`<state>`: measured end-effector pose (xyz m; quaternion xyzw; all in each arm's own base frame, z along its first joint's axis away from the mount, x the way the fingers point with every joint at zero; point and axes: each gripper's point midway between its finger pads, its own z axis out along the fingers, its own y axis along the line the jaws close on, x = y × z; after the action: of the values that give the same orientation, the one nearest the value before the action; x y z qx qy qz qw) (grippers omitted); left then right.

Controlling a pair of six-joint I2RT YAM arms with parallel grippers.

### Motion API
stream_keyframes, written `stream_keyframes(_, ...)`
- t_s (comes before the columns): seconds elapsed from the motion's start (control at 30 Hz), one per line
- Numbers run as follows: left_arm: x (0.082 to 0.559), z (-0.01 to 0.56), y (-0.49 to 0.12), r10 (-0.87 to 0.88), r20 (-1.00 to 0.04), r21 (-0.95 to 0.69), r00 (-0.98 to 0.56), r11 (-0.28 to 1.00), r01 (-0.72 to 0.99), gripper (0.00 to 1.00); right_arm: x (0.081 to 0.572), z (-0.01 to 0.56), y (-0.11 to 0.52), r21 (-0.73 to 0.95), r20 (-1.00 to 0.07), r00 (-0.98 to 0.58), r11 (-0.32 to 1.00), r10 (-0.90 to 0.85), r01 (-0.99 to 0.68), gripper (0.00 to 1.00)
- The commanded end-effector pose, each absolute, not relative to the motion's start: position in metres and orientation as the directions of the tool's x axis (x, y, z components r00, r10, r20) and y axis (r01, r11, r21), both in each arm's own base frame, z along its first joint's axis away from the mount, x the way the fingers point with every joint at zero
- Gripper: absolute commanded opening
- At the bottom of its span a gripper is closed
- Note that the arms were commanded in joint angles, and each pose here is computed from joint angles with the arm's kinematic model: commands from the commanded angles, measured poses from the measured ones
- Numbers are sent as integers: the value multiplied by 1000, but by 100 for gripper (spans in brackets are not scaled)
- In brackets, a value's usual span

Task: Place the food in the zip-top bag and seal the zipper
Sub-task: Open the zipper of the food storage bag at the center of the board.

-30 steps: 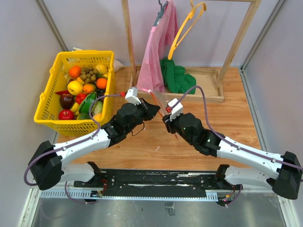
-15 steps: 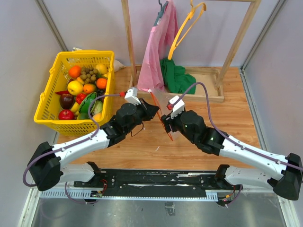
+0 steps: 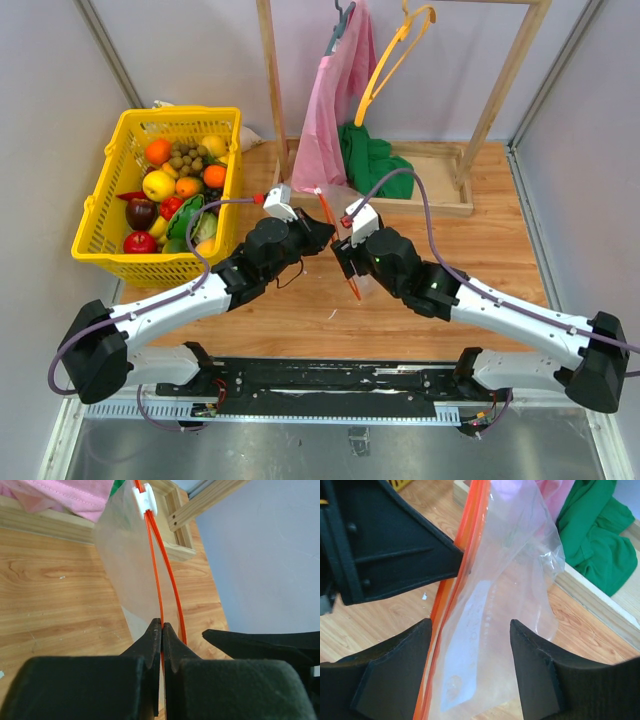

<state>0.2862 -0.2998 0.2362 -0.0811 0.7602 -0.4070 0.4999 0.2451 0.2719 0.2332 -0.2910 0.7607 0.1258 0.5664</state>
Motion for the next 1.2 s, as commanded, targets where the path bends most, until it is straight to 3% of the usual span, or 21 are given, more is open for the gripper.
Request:
stream_keyframes(0.0, 284, 262, -302, -551, -698, -707, -457, 629, 322, 0, 250, 239, 269, -168, -930, -196, 832, -312, -528, 65)
stream_keyframes(0.7, 282, 261, -300, -555, -694, -711, -460, 627, 317, 0, 260, 213, 254, -268, -890, -222, 850, -399, -454, 51)
stream_keyframes(0.8, 282, 260, -299, -552, -696, -709, -460, 632, 314, 0, 261, 214, 251, -286, -885, -217, 850, -411, -443, 42)
stream_keyframes(1.03, 281, 254, -293, -532, -711, -688, -460, 660, 300, 0, 264, 241, 222, -330, -897, -173, 878, -406, -348, 3)
stream_keyframes(1.17, 279, 248, -289, -504, -725, -665, -470, 689, 287, 0, 265, 255, 207, -341, -906, -155, 896, -394, -284, 1)
